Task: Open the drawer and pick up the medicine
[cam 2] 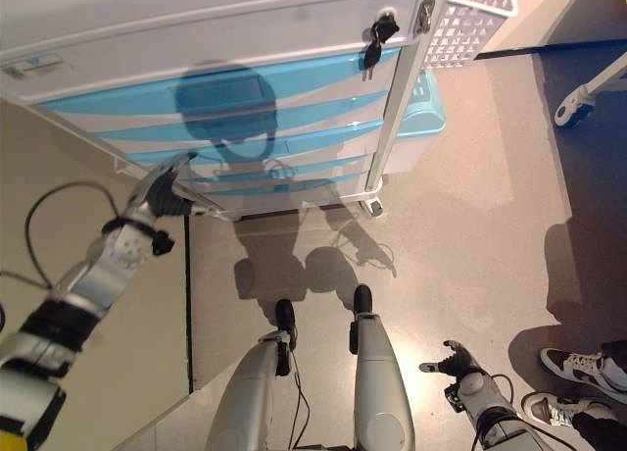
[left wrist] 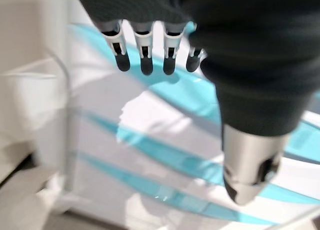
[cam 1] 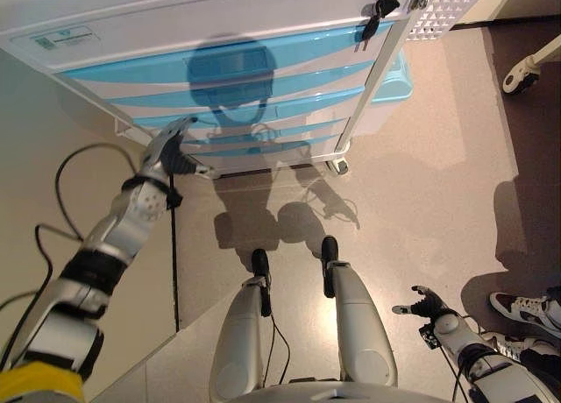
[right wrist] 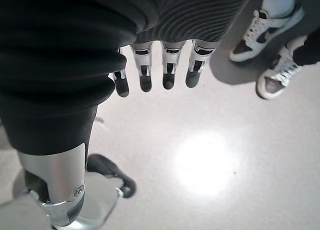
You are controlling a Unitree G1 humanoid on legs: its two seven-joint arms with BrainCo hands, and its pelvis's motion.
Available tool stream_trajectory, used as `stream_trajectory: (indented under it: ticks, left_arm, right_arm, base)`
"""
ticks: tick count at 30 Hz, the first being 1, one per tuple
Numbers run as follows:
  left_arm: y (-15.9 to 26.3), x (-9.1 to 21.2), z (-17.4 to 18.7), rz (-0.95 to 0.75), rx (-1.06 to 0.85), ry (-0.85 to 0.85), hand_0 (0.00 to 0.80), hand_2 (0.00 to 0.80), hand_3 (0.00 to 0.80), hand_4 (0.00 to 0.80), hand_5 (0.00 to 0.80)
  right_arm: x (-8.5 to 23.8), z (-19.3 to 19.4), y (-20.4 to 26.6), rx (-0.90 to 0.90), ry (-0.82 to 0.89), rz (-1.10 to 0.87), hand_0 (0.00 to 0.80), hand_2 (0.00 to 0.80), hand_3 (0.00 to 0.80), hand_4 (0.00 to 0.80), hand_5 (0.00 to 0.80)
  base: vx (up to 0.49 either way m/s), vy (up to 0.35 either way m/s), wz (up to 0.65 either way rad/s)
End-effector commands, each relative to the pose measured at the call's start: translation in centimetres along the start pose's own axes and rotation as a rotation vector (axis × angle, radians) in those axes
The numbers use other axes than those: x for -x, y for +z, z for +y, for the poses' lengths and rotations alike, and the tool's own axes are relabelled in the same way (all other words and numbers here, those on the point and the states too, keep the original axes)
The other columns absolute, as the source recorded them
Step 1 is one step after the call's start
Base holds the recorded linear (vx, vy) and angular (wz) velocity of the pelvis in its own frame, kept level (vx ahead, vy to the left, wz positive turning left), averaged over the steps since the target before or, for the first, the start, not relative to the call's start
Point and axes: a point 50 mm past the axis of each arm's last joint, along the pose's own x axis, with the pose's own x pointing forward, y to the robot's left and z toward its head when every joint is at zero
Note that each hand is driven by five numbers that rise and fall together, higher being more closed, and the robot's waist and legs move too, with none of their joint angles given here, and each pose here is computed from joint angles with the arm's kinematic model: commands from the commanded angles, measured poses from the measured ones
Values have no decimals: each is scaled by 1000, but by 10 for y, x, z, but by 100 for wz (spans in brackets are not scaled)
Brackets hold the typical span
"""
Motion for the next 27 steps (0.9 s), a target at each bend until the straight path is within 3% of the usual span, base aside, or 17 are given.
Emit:
stream_trajectory:
  ticks: [1, 2, 5, 11, 12, 21, 23, 24, 27]
  left_arm:
    - [5, 10, 9, -57, 237, 91, 0, 0, 0, 0, 0]
    - [-6, 28, -13, -3, 437, 78, 0, 0, 0, 0, 0]
    - [-26, 52, -33, 92, 597, 60, 0, 0, 0, 0, 0]
    - [-56, 80, -54, 243, 689, 11, 0, 0, 0, 0, 0]
    - [-70, 92, -72, 337, 719, -35, 0, 0, 0, 0, 0]
    - [-129, 156, -140, 786, 612, -254, 0, 0, 0, 0, 0]
    - [-145, 194, -164, 1005, 590, -324, 0, 0, 0, 0, 0]
    - [-145, 194, -164, 1004, 590, -324, 0, 0, 0, 0, 0]
    - [-149, 231, -185, 1183, 567, -384, 0, 0, 0, 0, 0]
  right_arm:
    - [7, -1, -33, 19, -5, 100, 0, 0, 0, 0, 0]
    - [8, 4, -36, 20, 4, 111, 0, 0, 0, 0, 0]
    - [11, 8, -43, 15, 11, 127, 0, 0, 0, 0, 0]
    - [15, 12, -56, 22, 26, 157, 0, 0, 0, 0, 0]
    - [17, 14, -61, 35, 38, 172, 0, 0, 0, 0, 0]
    - [24, 35, -71, 7, 113, 207, 0, 0, 0, 0, 0]
    - [27, 47, -76, -122, 137, 248, 0, 0, 0, 0, 0]
    - [27, 47, -76, -122, 137, 248, 0, 0, 0, 0, 0]
    - [31, 62, -76, -230, 168, 279, 0, 0, 0, 0, 0]
  base:
    - [67, -32, 2]
    - [52, -26, 12]
    - [114, -18, 13]
    - [100, -5, 11]
    - [91, -13, 13]
    - [118, -9, 7]
    - [93, 1, 1]
    - [96, -4, 2]
    - [77, 1, -2]
